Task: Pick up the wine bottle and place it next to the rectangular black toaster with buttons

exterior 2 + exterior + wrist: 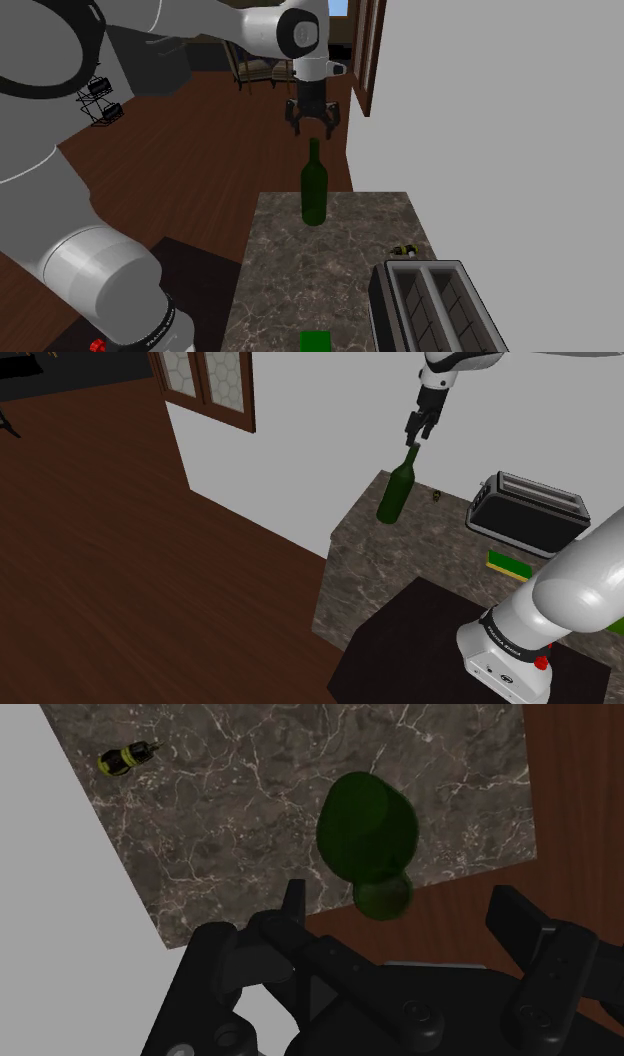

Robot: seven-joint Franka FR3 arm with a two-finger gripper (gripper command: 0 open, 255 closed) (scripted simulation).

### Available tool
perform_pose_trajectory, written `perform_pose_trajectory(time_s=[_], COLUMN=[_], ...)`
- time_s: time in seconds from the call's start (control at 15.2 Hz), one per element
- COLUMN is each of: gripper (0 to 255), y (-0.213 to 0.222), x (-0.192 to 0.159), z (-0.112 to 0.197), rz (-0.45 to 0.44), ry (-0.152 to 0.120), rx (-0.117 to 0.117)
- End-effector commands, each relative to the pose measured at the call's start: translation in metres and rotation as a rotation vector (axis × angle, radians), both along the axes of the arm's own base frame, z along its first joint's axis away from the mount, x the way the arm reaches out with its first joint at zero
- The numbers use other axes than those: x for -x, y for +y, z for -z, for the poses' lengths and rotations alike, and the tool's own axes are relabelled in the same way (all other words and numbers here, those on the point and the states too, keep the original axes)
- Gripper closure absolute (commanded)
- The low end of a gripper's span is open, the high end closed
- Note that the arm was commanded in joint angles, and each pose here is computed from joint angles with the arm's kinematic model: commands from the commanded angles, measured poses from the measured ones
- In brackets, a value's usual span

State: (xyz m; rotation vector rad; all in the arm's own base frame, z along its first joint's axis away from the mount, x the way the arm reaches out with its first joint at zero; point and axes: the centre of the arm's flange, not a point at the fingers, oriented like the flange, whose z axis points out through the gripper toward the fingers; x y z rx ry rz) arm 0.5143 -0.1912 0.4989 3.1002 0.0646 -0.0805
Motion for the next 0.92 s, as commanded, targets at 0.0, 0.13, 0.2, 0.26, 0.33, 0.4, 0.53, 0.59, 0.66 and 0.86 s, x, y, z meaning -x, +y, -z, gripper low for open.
perform_pose_trajectory(time_s=[0.0, 0.13, 0.2, 0.26, 0.33, 0.4, 0.53, 0.59, 0.66, 0.86], gripper=[0, 0, 0, 0, 0, 0, 0, 0, 0, 0], y=[-0.003, -0.004, -0.004, -0.004, -0.005, -0.005, -0.005, -0.005, -0.005, -0.005], x=[-0.002, -0.002, -0.002, -0.001, -0.001, -0.001, -0.001, -0.001, -0.001, -0.001], z=[0.01, 0.02, 0.026, 0.031, 0.039, 0.039, 0.039, 0.039, 0.039, 0.039], rz=[0.001, 0.001, 0.001, 0.001, 0.001, 0.001, 0.001, 0.001, 0.001, 0.001], ry=[0.001, 0.001, 0.001, 0.001, 0.001, 0.001, 0.001, 0.001, 0.001, 0.001], rx=[0.0, 0.0, 0.0, 0.0, 0.0, 0.0, 0.0, 0.0, 0.0, 0.0])
